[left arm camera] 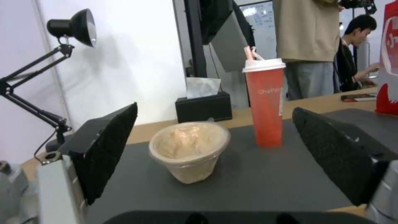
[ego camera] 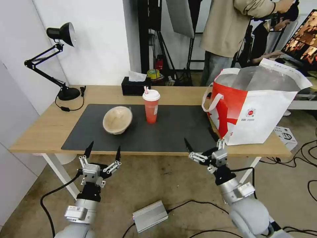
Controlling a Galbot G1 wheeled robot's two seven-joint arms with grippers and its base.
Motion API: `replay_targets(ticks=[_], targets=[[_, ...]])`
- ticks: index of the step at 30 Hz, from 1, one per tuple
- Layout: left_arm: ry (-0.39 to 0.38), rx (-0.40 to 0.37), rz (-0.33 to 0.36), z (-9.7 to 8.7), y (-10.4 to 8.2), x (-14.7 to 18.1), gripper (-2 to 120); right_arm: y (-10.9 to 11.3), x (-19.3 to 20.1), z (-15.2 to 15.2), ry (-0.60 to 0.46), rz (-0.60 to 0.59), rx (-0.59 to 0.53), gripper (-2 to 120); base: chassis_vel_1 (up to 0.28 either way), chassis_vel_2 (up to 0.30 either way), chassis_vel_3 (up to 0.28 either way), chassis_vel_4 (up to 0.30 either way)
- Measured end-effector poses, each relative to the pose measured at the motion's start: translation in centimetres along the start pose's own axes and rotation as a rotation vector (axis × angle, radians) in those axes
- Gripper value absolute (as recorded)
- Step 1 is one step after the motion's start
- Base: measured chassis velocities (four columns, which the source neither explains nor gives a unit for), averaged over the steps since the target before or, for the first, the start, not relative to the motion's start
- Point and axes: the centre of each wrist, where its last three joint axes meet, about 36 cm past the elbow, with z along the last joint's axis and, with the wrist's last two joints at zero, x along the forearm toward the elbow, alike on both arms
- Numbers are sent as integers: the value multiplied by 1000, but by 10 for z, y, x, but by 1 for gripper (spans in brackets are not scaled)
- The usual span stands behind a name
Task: Pick up the trash from the table and place it into the takeout bag.
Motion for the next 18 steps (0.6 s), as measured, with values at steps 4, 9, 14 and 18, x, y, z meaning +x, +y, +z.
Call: replay_targets(ticks=[4, 9, 14, 18], targets=[[0, -3, -1, 3, 1, 1, 100, 8, 6, 4, 12, -9, -3, 100, 0, 0, 0, 0], [-3, -1, -6, 3, 1, 0, 100, 13, 10, 7, 18, -12, 4, 100, 0, 0, 0, 0], [-9, -2, -2, 2, 1, -2, 100, 14, 12, 10, 27, -20, 7, 100, 0, 0, 0, 0], [-11, -6, 4, 0, 1, -2, 100, 12, 10, 10, 24, -25, 15, 100, 0, 0, 0, 0]])
